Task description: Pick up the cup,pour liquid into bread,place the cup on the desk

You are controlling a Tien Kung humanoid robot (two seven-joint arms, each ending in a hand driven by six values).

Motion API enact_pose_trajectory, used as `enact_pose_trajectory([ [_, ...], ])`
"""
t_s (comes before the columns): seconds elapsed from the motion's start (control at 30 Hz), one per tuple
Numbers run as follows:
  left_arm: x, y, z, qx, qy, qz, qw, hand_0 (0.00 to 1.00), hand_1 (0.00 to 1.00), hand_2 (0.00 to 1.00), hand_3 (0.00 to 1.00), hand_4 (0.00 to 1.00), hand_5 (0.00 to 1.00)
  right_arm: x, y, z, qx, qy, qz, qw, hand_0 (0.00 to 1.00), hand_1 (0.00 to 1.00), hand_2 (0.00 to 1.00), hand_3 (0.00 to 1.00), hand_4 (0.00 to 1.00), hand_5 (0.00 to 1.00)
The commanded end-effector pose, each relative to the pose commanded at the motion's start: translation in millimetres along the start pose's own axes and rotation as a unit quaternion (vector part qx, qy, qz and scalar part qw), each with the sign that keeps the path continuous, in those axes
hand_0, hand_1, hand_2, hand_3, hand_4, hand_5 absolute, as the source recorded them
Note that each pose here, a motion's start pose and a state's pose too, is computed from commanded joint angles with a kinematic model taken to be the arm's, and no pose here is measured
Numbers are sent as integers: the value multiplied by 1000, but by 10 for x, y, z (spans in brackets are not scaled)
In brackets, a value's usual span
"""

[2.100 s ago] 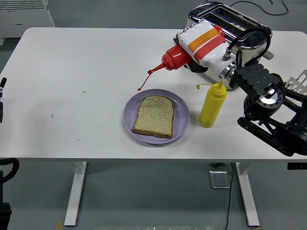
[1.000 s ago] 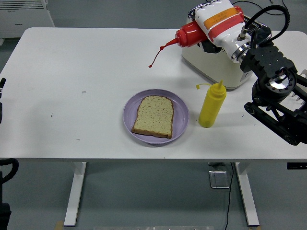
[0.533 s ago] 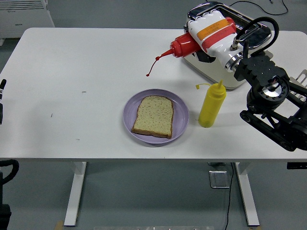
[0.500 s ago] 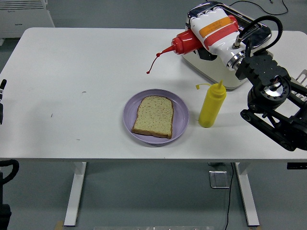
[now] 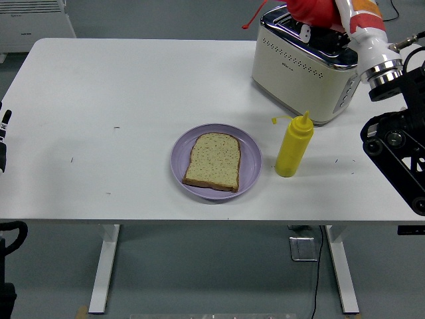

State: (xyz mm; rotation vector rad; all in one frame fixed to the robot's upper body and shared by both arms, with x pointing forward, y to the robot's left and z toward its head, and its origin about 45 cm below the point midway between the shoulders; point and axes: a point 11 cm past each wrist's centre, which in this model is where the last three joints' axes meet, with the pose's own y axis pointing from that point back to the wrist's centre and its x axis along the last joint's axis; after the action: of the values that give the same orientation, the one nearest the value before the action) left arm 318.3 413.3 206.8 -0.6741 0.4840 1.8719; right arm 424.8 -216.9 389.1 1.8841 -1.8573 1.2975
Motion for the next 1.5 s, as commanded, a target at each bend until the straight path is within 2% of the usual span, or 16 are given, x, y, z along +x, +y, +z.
enact_pose_trajectory([
  [0.17,-4,-3,3,-1,1,0,1000,828,837,853,761,664,998,122,72,238,-45,-102,-1,994,42,140,279,343,687,21],
  [0.33,-6,-4,3,-1,1,0,1000,828,837,853,761,664,998,164,170,434,-84,-210,-3,974,42,140,279,343,687,21],
  [0.47,-7,-3,1,0,1,0,1000,828,837,853,761,663,998,156,243,555,-111,-291,-5,950,41,139,277,342,691,18],
  [0.73,-12,-7,3,0,1,-1,1000,829,838,854,759,662,998,256,379,769,-146,-449,22,881,35,138,273,338,696,18],
  [0.77,-11,-7,4,0,1,-1,1000,829,838,854,759,662,998,284,398,798,-147,-455,29,878,35,138,273,338,696,18],
  [0.9,-15,-8,2,0,1,-1,1000,829,838,854,759,662,998,369,468,892,-150,-444,48,882,35,138,273,338,696,18],
  [1.13,-20,-11,1,0,1,-2,1000,828,838,854,759,663,998,427,681,1112,-154,-369,78,913,33,138,270,336,703,28],
  [1.23,-20,-11,1,0,1,-2,1000,829,839,854,758,664,998,373,805,1235,-160,-335,90,924,32,138,268,336,703,28],
  [1.5,-28,-14,-2,1,1,-3,1000,829,841,854,758,663,998,97,1118,1496,-189,-324,101,921,38,136,267,335,712,41],
])
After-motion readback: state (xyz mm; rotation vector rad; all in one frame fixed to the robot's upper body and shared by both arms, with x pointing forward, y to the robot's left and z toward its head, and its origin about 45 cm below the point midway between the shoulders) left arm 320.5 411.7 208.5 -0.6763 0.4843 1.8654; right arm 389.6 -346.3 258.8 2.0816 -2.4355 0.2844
